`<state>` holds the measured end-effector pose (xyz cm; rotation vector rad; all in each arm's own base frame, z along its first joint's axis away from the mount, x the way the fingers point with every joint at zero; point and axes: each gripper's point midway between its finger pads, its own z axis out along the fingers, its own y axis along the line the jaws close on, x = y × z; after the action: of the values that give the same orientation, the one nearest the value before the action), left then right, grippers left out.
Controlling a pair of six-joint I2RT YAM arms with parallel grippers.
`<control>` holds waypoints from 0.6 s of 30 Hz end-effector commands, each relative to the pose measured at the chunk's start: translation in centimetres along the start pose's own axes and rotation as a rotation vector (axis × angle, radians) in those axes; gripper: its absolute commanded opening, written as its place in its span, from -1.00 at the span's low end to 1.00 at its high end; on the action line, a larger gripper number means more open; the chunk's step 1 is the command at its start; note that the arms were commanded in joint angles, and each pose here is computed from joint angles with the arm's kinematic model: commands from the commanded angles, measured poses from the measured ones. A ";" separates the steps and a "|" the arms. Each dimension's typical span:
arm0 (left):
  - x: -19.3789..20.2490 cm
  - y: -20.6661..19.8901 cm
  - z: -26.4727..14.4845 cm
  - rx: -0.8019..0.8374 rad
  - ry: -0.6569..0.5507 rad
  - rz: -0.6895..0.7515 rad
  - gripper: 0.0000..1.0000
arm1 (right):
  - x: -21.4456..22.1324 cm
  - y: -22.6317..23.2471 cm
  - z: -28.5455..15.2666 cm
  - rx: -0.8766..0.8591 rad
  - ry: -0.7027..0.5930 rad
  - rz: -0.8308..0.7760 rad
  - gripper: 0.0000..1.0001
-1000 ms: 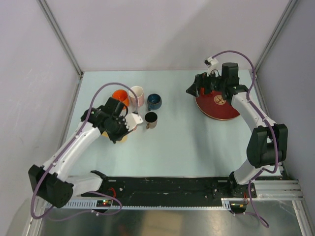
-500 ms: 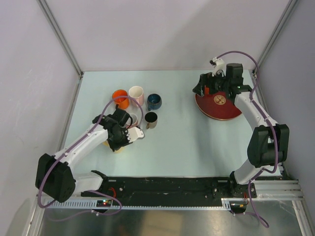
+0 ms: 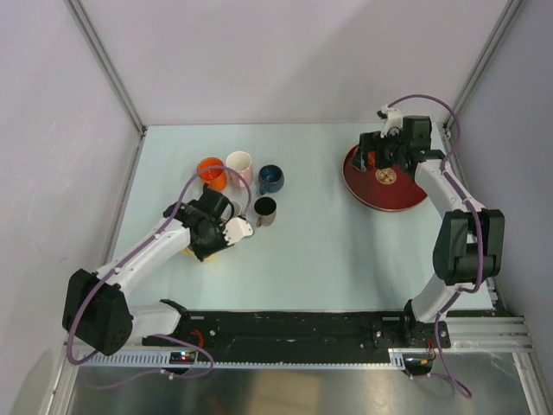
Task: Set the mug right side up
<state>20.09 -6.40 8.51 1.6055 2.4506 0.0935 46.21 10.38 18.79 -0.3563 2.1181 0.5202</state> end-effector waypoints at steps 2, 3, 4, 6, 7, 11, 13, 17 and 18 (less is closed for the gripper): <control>-1.1 1.2 -1.4 -0.085 -0.082 0.009 -0.42 | 0.7 -2.3 0.5 0.051 0.015 0.007 1.00; -1.1 1.3 -1.7 -0.092 -0.089 0.010 -0.40 | 0.8 -2.3 0.6 0.049 0.016 0.008 0.99; -1.2 1.3 -1.9 -0.096 -0.095 0.010 -0.39 | 0.9 -2.3 0.7 0.047 0.020 0.011 1.00; -1.3 1.5 -2.6 -0.106 -0.102 0.010 -0.38 | 1.0 -2.3 0.8 0.043 0.020 0.010 1.00; -1.3 1.6 -3.2 -0.109 -0.104 0.011 -0.38 | 1.0 -2.4 0.9 0.043 0.023 0.007 1.00; -1.7 1.8 -6.2 -0.113 -0.135 0.052 -0.38 | 1.4 -4.0 1.5 0.092 0.050 -0.077 1.00; -2.1 1.8 -8.1 -0.125 -0.178 0.075 -0.37 | 1.5 -5.8 1.8 0.159 0.069 -0.140 1.00; -3.8 1.6 -10.9 -0.134 -0.301 0.081 -0.25 | 1.0 -9.3 2.3 0.239 0.077 -0.195 0.97; -4.3 1.7 -11.4 -0.134 -0.321 0.064 -0.22 | 0.5 -10.0 2.3 0.245 0.072 -0.207 0.96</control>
<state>21.41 -7.58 17.38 1.5241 2.2045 0.0943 48.77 6.28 13.44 -0.4107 2.2109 0.3034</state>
